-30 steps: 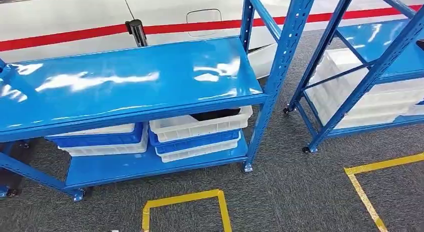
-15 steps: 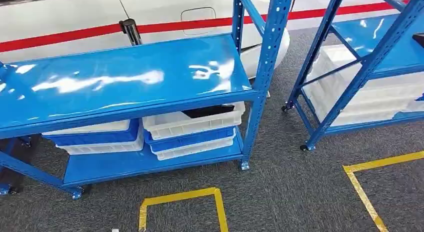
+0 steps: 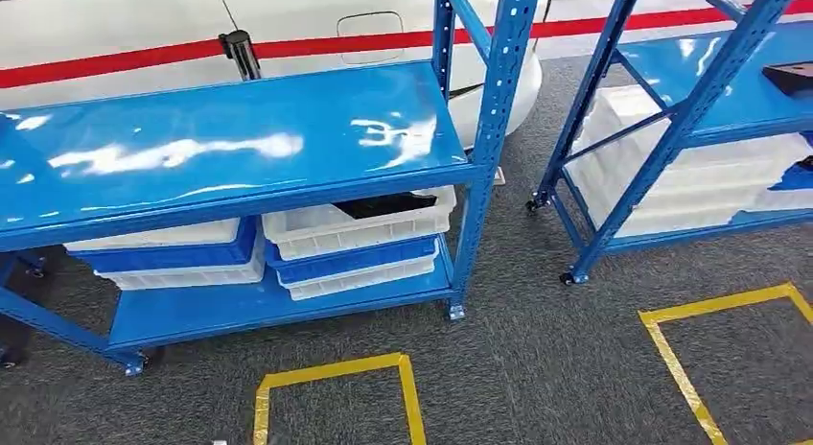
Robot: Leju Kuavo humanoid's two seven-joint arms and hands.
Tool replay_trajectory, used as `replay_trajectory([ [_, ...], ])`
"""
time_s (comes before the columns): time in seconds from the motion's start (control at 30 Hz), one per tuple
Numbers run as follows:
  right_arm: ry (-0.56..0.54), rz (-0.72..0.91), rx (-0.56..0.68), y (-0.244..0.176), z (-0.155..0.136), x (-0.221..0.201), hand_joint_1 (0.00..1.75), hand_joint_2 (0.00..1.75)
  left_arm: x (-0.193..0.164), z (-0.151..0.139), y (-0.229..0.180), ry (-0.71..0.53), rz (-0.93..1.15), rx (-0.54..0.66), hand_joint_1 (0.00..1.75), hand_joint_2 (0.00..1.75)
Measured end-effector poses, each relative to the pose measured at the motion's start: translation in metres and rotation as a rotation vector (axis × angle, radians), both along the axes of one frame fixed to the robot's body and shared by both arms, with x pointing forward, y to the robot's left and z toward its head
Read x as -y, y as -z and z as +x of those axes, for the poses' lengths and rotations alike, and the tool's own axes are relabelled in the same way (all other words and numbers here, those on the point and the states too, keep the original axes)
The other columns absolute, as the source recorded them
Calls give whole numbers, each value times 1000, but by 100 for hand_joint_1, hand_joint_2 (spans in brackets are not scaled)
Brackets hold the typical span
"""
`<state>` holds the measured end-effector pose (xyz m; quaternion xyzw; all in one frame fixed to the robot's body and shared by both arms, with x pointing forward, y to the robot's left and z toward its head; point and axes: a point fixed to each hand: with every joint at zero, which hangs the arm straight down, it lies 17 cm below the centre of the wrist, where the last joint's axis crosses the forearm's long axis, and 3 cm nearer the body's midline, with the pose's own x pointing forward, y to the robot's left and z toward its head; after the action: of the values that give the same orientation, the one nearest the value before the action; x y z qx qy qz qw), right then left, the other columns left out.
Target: Take the parts from the cabinet and place them on the table.
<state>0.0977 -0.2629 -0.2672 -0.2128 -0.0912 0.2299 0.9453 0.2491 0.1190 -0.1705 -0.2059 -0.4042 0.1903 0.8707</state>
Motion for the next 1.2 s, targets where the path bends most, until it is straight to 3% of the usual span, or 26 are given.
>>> replay_trajectory([
  [1.2, 1, -10, 10, 0, -1, 8, 0, 0, 2, -3, -1, -14, -16, 0, 0, 0],
])
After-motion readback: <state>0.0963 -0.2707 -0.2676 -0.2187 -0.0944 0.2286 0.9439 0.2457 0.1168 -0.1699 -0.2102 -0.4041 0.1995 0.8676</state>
